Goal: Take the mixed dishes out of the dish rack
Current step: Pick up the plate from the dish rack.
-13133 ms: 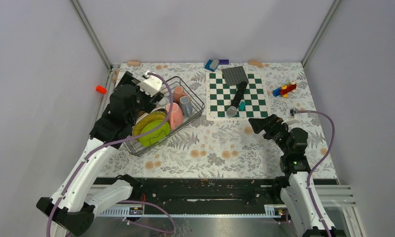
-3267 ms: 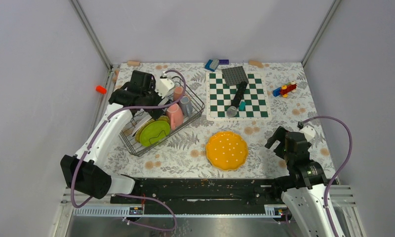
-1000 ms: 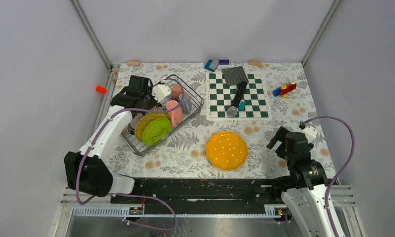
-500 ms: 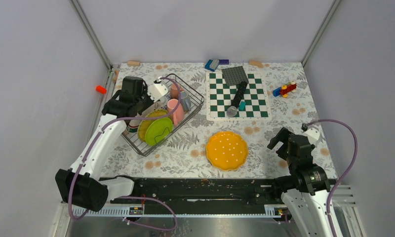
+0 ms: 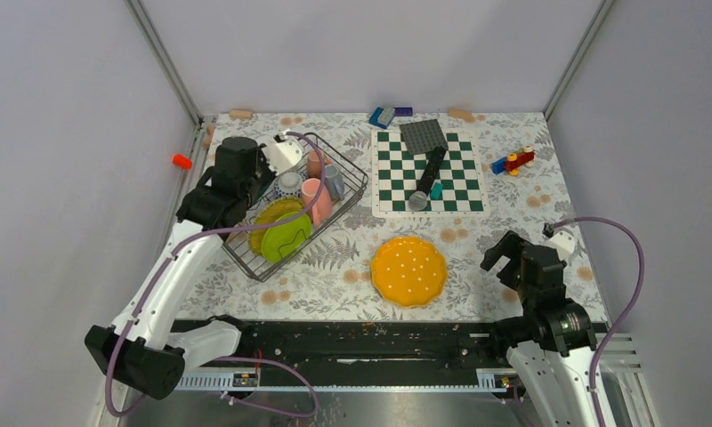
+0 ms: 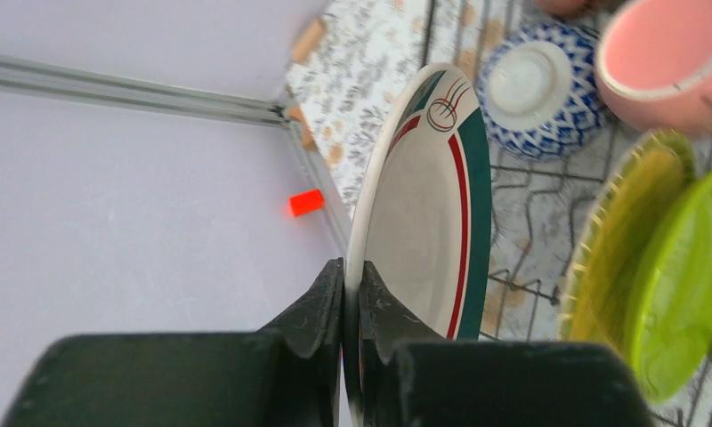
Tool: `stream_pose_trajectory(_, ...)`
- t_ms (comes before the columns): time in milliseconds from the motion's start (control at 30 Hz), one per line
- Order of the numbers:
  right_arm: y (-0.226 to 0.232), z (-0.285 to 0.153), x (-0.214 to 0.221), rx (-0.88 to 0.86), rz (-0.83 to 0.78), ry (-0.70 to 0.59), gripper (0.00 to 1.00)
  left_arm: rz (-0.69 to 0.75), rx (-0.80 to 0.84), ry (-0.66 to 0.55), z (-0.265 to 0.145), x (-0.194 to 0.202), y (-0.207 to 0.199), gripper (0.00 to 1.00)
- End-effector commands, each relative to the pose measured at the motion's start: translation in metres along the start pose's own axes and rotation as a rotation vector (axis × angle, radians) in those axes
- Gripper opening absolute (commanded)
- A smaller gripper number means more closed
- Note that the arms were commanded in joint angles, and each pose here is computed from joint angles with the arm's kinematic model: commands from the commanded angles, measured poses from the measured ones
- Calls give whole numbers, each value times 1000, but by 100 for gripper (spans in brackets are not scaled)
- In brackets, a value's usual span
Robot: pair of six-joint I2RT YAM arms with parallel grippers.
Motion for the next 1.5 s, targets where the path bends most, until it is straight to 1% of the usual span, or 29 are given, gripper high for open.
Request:
stream_pose_trajectory(0,6,-8,-16,-53,8,-82,100,-155,-303,-231,-42,-56,62,0)
stream_pose_trajectory(133,8,-9,-21,-73,19,-127,100,-249,-348,-340,-61,-77,76,0)
stream_pose_trajectory(233,7,-12,-25,-76,19,-154,100,-328,-276,-463,-78,-97,74,0)
stream_pose_trajectory(333,6,-13,-25,-72,18,-167,100,-449,-212,-569,-97,-115,73,0)
stream_pose_trajectory(400,6,-12,-26,-74,31,-188,100,-524,-149,-666,-113,-129,73,0)
stream_pose_trajectory(467,9,-10,-29,-94,64,-228,100,-588,-66,-776,-130,-143,69,0)
stream_pose_trajectory(567,17,-10,-41,-154,134,-325,100,-700,70,-920,-153,-161,61,0)
stream_pose_trajectory(667,27,-11,-52,-232,166,-421,100,-761,245,-1015,-168,-173,43,0)
stream_pose_trajectory(700,32,-11,-54,-263,167,-440,100,-810,313,-1036,-171,-176,36,0)
stream_pose_trajectory(767,42,-10,-56,-329,157,-459,100,-857,433,-1067,-172,-178,20,0)
stream_pose_trajectory(933,72,-6,-50,-510,86,-433,100,-1001,652,-1082,-163,-173,-13,0)
stream_pose_trajectory(1000,85,-9,-49,-603,53,-437,100,-1020,765,-1062,-160,-168,-32,0)
stream_pose_trajectory(1067,97,-12,-49,-693,56,-455,100,-1030,882,-1022,-157,-162,-51,0)
stream_pose_trajectory(1167,109,-13,-47,-789,74,-483,100,-1007,1038,-925,-144,-149,-86,0)
stream_pose_trajectory(1233,111,-10,-43,-795,74,-446,100,-995,1111,-836,-133,-138,-109,0)
stream_pose_trajectory(1300,114,-10,-39,-814,65,-398,100,-991,1143,-749,-121,-126,-131,0)
stream_pose_trajectory(1367,122,-14,-38,-877,62,-374,100,-1012,1132,-662,-108,-115,-147,0)
stream_pose_trajectory(1467,135,-22,-35,-1001,88,-349,100,-1011,1131,-584,-95,-99,-167,0)
Point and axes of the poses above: each gripper's point midway between its finger pads, its own z axis out along the fingers, its own y axis along the line the jaws close on, x = y × z, the point moved 3 cm from there along -z, back along the fingers, and after that the axes turned 15 degrees about -z, right-handed, at the moved point
